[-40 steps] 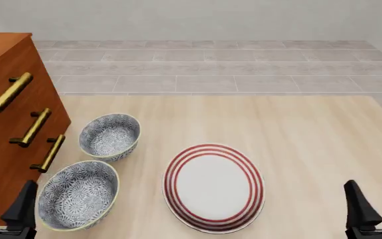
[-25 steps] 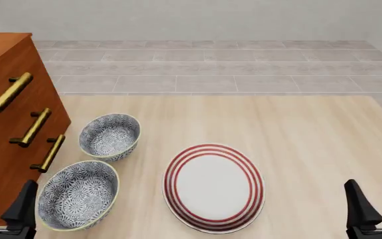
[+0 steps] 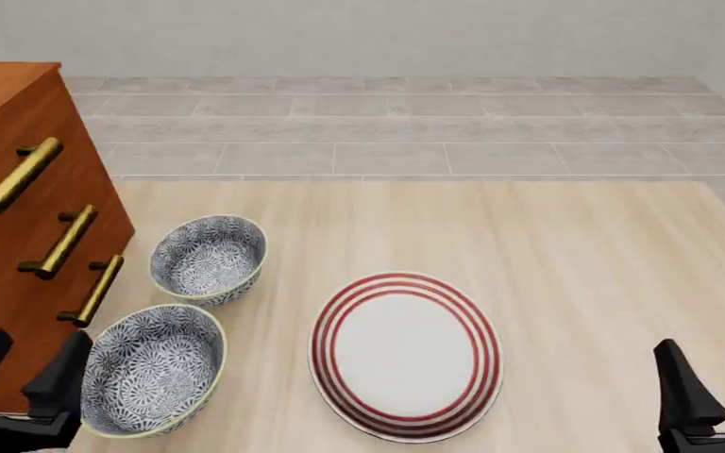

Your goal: Put the bowl at the front on the plate.

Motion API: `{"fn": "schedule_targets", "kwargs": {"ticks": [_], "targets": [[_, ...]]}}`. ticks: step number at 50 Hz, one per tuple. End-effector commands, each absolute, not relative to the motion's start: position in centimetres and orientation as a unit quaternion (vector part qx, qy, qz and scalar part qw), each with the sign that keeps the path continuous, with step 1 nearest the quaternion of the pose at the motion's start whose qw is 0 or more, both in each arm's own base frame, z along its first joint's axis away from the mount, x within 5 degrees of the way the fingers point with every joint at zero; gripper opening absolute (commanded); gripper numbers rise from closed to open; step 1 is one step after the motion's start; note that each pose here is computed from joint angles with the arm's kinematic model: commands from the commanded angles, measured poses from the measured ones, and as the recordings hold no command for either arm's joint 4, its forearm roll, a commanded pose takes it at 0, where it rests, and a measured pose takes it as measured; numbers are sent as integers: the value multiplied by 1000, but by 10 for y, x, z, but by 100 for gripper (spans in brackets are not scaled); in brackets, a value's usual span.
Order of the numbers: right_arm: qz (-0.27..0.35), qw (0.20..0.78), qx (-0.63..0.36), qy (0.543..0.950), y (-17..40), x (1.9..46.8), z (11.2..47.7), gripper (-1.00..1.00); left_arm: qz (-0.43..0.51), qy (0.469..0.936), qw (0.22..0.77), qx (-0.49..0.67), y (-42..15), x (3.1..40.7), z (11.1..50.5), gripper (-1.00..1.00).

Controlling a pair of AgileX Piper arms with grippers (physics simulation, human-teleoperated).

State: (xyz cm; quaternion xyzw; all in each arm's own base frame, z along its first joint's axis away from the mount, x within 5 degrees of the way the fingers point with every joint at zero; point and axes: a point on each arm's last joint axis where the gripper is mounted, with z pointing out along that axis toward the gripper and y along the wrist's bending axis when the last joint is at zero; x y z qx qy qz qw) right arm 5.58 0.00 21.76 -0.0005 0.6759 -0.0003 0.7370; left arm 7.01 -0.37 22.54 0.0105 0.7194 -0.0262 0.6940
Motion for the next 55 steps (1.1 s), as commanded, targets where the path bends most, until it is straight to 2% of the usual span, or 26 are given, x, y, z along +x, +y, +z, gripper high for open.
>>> {"fn": "schedule_targets", "kwargs": {"ticks": [1, 5, 7, 9, 15, 29, 37, 41, 48, 55], "targets": [[0, 737, 0, 676, 0, 56, 216, 100, -61, 776, 626, 43, -13, 84, 256, 100], [0, 737, 0, 676, 0, 56, 216, 100, -71, 795, 601, 46, -16, 88, 273, 100], [0, 737, 0, 676, 0, 56, 216, 100, -77, 819, 566, 41, -18, 94, 270, 100], [0, 737, 0, 676, 0, 56, 216, 100, -82, 817, 568, 51, -18, 86, 286, 100], [0, 737, 0, 676, 0, 56, 216, 100, -80, 853, 504, 107, -25, 87, 288, 100], [0, 737, 0, 676, 0, 56, 216, 100, -76, 893, 437, 80, -18, 66, 324, 100], [0, 737, 0, 676, 0, 56, 216, 100, -63, 913, 395, 81, -15, 58, 323, 100], [0, 737, 0, 676, 0, 56, 216, 100, -75, 928, 357, 74, -15, 53, 315, 100], [0, 737, 0, 676, 0, 56, 216, 100, -78, 935, 338, 73, -15, 47, 316, 100], [0, 737, -1, 676, 0, 56, 216, 100, -75, 950, 296, 67, -15, 47, 292, 100]]}}
